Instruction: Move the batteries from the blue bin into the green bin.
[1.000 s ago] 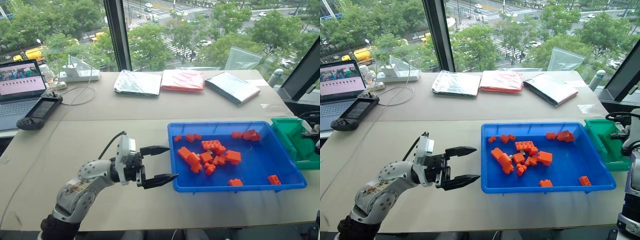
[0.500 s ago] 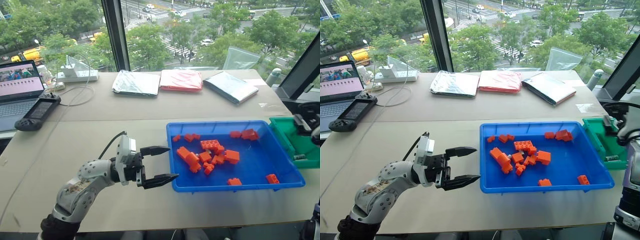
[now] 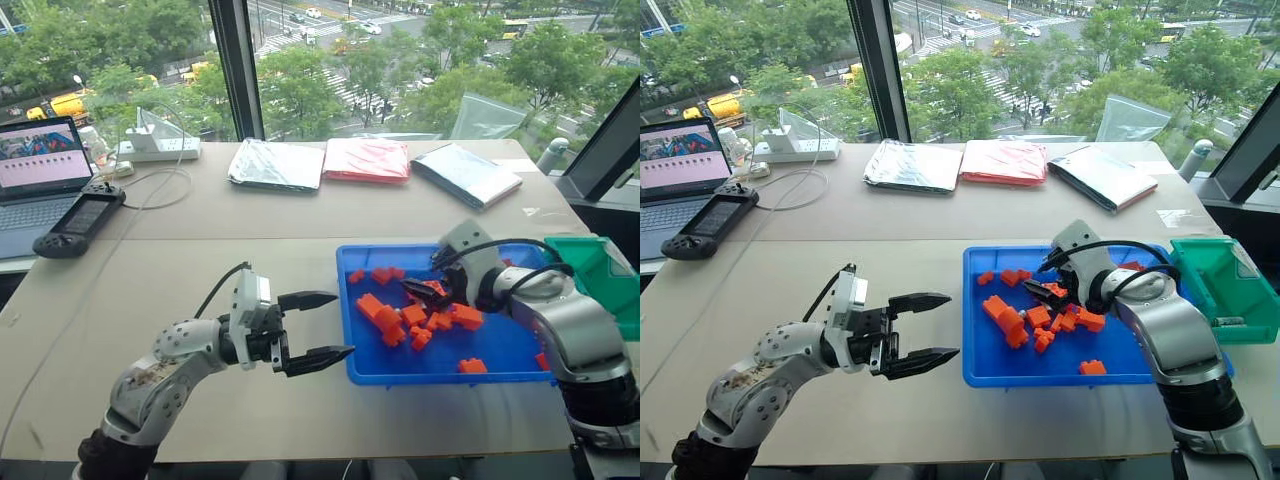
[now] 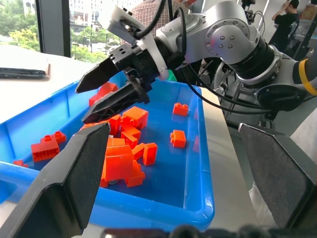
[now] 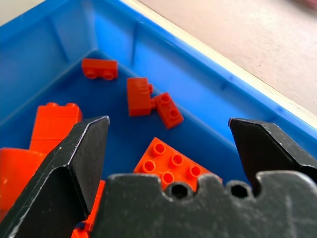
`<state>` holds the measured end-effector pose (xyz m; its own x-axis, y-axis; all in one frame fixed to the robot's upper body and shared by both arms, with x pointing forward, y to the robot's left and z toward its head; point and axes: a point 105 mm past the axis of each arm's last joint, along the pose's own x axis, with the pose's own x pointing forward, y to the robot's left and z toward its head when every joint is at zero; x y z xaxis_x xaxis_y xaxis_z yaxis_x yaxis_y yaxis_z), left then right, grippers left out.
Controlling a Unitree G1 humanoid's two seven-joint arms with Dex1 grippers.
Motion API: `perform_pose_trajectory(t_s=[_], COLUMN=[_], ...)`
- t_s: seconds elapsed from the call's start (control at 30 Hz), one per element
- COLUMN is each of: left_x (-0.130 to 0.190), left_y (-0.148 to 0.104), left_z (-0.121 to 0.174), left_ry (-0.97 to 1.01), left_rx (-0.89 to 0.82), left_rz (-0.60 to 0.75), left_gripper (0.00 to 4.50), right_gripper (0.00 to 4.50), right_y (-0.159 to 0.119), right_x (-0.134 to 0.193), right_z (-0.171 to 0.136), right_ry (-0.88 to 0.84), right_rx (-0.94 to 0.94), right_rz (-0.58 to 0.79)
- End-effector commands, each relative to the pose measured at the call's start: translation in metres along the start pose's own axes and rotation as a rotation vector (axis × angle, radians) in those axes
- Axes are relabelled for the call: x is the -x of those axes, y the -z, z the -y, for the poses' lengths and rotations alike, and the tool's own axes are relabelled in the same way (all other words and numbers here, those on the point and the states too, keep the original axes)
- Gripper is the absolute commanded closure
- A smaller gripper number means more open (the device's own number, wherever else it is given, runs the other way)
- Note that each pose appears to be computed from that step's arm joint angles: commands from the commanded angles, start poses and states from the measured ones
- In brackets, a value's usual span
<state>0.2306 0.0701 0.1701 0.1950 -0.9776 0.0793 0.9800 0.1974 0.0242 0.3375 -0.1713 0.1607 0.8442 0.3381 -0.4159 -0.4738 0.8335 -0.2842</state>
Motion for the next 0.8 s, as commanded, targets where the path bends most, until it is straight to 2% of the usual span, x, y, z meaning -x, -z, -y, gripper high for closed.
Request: perform_pose_trajectory(t_s=[0.03, 0.2, 0.47, 0.6, 0.8], left_x=[0.000, 0.000, 0.002, 0.001, 0.001], left_y=[-0.011, -0.011, -0.010, -0.010, -0.011], left_z=[0.005, 0.005, 0.005, 0.005, 0.005], left_ry=[0.017, 0.014, 0.015, 0.016, 0.022], left_rx=[-0.041, -0.035, -0.030, -0.028, -0.029], left_rz=[0.025, 0.022, 0.019, 0.019, 0.019], left_gripper=[0.00, 0.00, 0.00, 0.00, 0.00], right_gripper=[0.01, 0.01, 0.01, 0.01, 0.01], right_y=[-0.008, 0.000, 0.016, 0.027, 0.038], right_x=[0.006, -0.003, -0.009, -0.013, -0.014], right_z=[0.006, 0.011, 0.009, -0.003, -0.005], right_ry=[0.087, 0.179, 0.261, 0.244, 0.253], right_rx=[-0.003, -0.117, -0.183, -0.192, -0.208], right_rz=[0.013, -0.021, -0.094, -0.140, -0.173])
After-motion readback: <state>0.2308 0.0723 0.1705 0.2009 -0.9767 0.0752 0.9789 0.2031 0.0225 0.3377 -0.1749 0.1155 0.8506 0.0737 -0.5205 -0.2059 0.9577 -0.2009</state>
